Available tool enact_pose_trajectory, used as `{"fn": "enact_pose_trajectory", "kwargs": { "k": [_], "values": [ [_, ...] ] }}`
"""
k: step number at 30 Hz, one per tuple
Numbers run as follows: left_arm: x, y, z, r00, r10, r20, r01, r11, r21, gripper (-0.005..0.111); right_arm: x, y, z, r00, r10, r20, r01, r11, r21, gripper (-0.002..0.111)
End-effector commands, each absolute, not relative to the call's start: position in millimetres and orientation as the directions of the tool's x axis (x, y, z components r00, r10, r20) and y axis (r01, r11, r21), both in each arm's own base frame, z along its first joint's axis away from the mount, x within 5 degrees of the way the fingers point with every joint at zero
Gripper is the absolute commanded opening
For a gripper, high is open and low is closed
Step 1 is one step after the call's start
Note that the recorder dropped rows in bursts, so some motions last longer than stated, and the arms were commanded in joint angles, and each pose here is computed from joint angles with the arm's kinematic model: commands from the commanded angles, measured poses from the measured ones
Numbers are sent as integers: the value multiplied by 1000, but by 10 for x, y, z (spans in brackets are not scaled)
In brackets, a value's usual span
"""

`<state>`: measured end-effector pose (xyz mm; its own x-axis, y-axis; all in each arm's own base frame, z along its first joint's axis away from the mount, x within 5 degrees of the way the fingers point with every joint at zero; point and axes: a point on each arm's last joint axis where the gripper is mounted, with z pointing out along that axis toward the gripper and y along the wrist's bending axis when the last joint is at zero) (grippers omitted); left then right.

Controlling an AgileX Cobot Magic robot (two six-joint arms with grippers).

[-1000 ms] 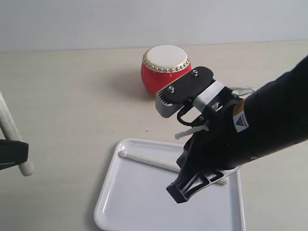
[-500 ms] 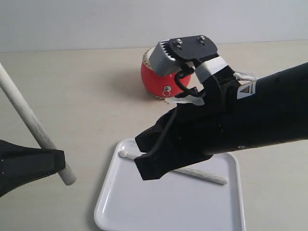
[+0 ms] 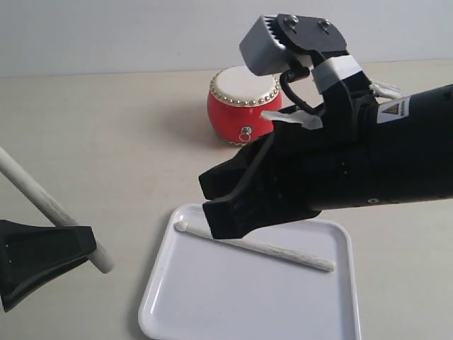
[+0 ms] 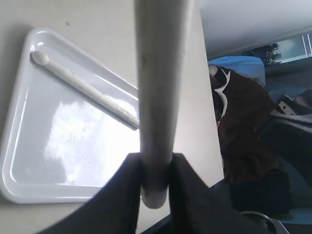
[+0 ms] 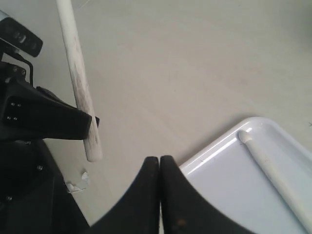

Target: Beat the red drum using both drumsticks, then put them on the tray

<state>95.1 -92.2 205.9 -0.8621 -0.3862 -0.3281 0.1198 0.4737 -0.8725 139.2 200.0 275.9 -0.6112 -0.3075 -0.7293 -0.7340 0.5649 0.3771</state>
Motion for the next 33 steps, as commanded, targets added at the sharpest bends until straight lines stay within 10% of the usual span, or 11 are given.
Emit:
{"fn": "enact_pose_trajectory", "kwargs": {
  "k": [1, 33],
  "values": [
    [978, -937, 2012, -876, -412, -249, 40, 453, -891, 0, 1370, 1991, 2760, -623, -306, -720, -728, 563, 390, 0],
    [1245, -2096, 1771, -891, -451, 40, -345, 619, -705, 0, 1281, 1908, 2914, -640, -252, -726, -711, 552, 436, 0]
  ]
}}
